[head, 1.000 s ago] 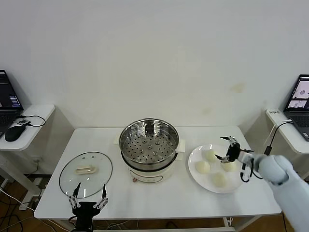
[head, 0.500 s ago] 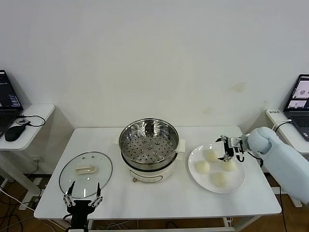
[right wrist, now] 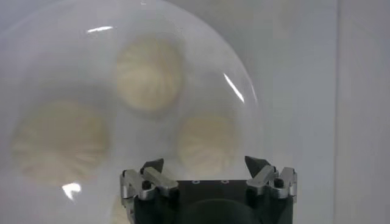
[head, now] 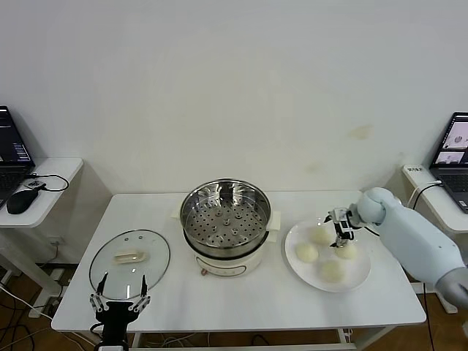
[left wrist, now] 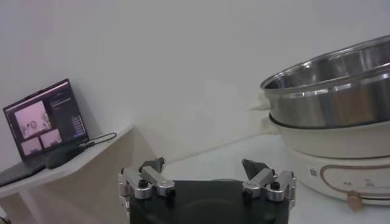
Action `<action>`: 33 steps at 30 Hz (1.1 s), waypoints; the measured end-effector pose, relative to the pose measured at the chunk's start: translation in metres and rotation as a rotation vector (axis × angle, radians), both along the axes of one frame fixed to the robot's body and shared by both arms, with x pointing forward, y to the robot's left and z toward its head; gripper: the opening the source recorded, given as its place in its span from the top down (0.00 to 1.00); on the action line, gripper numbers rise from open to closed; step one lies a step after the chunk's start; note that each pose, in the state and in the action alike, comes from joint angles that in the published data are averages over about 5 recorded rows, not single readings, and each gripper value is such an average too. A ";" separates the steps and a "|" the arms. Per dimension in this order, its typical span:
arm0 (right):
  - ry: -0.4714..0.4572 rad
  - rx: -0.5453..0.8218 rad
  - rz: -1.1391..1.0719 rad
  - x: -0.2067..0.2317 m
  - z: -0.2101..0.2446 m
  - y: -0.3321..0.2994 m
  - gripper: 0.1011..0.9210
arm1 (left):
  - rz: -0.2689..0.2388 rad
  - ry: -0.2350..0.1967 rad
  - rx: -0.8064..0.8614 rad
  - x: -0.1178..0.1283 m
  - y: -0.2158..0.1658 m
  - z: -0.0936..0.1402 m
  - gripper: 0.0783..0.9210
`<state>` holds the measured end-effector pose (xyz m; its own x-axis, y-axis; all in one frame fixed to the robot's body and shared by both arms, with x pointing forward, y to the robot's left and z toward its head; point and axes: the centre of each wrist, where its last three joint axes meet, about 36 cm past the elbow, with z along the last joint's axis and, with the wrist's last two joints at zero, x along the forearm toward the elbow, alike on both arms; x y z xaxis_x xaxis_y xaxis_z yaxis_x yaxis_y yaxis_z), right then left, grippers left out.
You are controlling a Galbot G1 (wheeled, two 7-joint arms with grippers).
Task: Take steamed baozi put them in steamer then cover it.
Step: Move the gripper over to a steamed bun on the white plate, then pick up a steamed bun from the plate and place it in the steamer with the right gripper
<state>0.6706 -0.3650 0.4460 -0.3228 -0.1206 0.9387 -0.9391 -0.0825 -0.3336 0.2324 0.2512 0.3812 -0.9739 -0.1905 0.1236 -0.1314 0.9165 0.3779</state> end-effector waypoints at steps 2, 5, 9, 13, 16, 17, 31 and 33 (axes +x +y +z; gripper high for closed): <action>0.005 -0.002 0.000 0.003 -0.002 0.004 0.17 | 0.002 -0.001 0.002 0.000 0.000 0.000 0.12; 0.012 -0.005 0.002 0.006 -0.004 0.009 0.23 | 0.006 -0.003 0.006 -0.001 0.001 -0.001 0.12; 0.019 -0.014 0.004 0.009 -0.004 0.015 0.30 | 0.007 -0.005 0.006 -0.001 0.001 -0.001 0.12; 0.023 -0.023 0.005 0.011 -0.002 0.016 0.36 | 0.009 -0.007 0.005 -0.001 0.001 -0.001 0.12; 0.027 -0.029 0.007 0.012 0.000 0.016 0.40 | 0.010 -0.009 0.005 0.000 0.001 -0.001 0.12; 0.028 -0.030 0.007 0.012 0.001 0.015 0.41 | 0.010 -0.009 0.005 0.000 0.001 -0.001 0.12; -0.013 0.008 0.049 0.013 0.073 0.018 0.44 | 0.006 -0.016 -0.003 0.003 0.000 0.000 0.12; -0.035 0.026 0.069 0.014 0.095 0.024 0.43 | 0.003 -0.018 -0.007 0.003 -0.001 0.001 0.12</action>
<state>0.6846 -0.3412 0.5414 -0.3458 -0.1676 0.9232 -0.9190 -0.1378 -0.3693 0.2358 0.2504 0.3819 -0.9753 -0.1930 0.1075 -0.1411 0.9185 0.3694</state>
